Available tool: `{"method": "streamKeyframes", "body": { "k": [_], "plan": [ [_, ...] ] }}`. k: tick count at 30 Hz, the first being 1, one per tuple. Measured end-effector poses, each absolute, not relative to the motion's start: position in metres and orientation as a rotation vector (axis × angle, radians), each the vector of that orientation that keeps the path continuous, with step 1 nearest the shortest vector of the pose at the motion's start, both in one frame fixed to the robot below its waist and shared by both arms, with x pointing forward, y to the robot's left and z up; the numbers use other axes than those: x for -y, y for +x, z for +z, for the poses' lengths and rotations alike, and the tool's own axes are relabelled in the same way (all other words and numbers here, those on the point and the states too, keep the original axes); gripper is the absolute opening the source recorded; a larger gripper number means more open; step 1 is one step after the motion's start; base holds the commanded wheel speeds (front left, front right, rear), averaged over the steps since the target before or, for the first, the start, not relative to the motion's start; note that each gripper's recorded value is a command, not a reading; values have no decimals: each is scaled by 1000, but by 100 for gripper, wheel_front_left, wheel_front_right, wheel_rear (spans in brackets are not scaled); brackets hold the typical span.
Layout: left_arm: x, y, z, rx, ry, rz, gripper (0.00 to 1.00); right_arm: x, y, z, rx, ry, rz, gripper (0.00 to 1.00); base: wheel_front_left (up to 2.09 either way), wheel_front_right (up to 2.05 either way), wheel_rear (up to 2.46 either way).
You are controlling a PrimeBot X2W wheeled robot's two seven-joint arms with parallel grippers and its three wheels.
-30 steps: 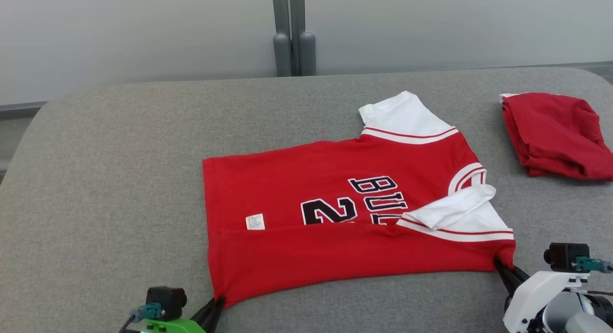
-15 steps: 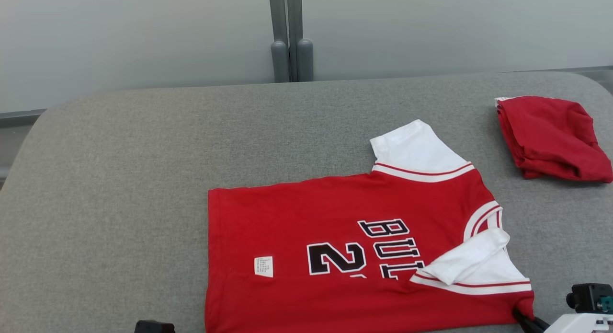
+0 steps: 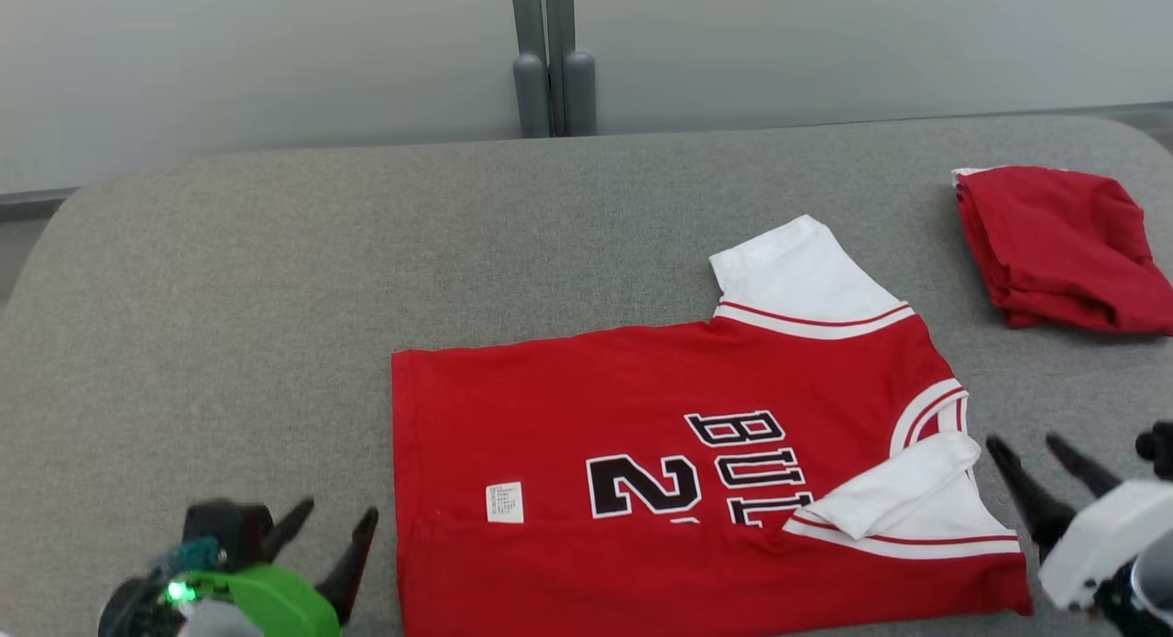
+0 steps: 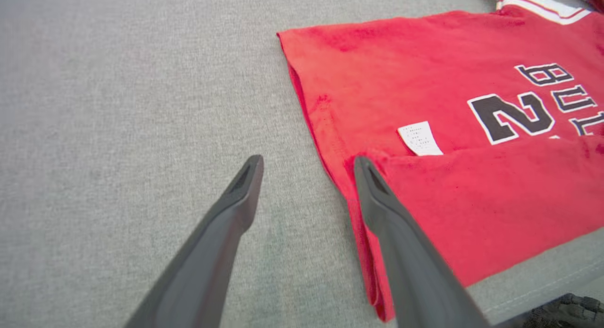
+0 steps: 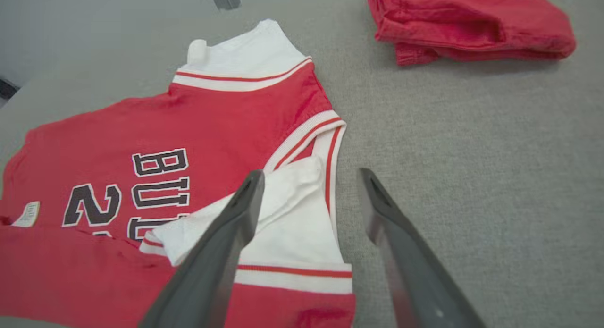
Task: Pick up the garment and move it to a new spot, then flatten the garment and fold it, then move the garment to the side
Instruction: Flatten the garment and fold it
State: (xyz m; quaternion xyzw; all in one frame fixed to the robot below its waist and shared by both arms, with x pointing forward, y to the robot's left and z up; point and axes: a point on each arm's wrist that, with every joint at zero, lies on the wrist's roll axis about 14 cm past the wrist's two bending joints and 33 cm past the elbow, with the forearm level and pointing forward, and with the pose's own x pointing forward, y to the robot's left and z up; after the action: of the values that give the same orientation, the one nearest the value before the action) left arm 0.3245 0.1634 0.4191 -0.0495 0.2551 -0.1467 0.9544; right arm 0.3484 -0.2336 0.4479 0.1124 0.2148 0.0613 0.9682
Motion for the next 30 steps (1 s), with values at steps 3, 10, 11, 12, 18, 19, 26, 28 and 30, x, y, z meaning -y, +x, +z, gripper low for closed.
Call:
{"method": "streamKeyframes", "body": {
  "k": [3,10,11,12,18,19,26,28,30],
  "plan": [
    [-167,360,439,-438,-78,-279,100,226,387,488,-285,181,153,100,0,0,0],
    [-145,428,443,-380,-81,-312,100,194,473,523,-156,133,227,100,0,0,0],
    [-141,435,439,-393,-78,-323,100,192,486,522,-159,119,232,100,0,0,0],
    [-138,439,434,-405,-81,-331,100,190,496,519,-168,116,235,100,0,0,0],
    [-137,460,390,-556,-58,-331,100,173,551,479,-313,46,274,100,0,0,0],
    [-136,462,386,-568,-59,-331,100,171,556,471,-338,40,279,100,0,0,0],
    [-135,472,367,-645,-94,-331,100,160,585,416,-538,-22,311,100,0,0,0],
    [-136,473,366,-661,-105,-328,100,155,590,405,-574,-21,318,100,0,0,0],
    [-137,472,364,-679,-110,-322,100,151,593,395,-616,-18,325,100,0,0,0]
  ]
}}
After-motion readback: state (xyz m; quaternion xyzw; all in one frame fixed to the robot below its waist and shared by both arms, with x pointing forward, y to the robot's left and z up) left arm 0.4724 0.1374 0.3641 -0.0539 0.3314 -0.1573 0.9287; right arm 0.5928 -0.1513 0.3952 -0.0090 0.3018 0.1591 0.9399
